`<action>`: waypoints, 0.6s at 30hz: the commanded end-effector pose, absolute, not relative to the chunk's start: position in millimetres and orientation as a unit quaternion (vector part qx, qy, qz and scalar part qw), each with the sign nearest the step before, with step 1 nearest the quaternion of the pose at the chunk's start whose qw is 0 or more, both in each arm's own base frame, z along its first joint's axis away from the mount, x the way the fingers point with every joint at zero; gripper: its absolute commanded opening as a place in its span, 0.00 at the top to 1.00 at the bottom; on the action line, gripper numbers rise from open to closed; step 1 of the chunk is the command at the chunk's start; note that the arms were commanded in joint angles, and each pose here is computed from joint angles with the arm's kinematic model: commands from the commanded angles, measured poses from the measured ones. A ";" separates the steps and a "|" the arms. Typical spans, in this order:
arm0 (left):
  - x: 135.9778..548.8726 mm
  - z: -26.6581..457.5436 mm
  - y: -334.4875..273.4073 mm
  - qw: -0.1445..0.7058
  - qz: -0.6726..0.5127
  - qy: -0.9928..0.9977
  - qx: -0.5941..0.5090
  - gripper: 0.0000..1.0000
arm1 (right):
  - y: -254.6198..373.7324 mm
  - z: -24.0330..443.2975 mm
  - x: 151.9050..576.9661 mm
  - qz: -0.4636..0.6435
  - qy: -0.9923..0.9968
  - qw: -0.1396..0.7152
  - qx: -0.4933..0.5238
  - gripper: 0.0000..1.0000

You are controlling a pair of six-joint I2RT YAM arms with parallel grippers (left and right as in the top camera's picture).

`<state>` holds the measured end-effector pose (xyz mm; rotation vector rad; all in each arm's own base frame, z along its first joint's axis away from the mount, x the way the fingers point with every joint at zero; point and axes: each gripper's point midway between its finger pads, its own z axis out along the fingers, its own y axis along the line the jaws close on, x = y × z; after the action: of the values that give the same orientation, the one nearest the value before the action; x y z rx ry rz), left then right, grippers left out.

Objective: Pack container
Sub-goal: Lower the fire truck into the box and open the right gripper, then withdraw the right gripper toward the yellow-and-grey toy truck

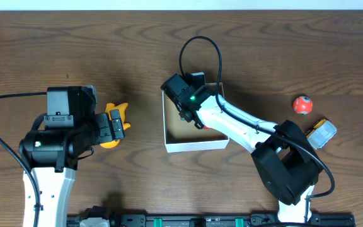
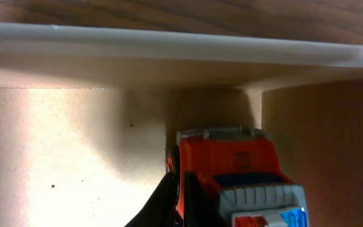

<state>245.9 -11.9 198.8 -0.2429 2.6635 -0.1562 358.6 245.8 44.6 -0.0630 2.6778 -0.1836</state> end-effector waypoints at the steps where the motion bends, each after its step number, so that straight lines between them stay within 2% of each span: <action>1: 247.8 204.2 -10.0 0.237 -0.057 0.965 -0.094 0.02 | 242.7 42.2 361.0 -0.074 0.969 0.234 0.001 0.92; 9: 247.2 203.9 -10.0 0.235 -0.057 0.966 -0.094 0.02 | 241.7 42.7 364.2 -0.072 0.969 0.237 0.005 0.86; 12: 247.2 203.9 -10.0 0.235 -0.057 0.966 -0.094 0.02 | 245.8 44.6 365.5 -0.065 0.969 0.237 -0.016 0.65; 18: 247.2 203.9 -10.0 0.235 -0.057 0.966 -0.094 0.02 | 263.0 80.5 369.4 -0.037 0.963 0.252 -0.092 0.47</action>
<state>245.7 -11.9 198.7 -0.2430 2.6646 -0.1561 361.0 252.9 46.6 -0.1380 2.6751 -0.1529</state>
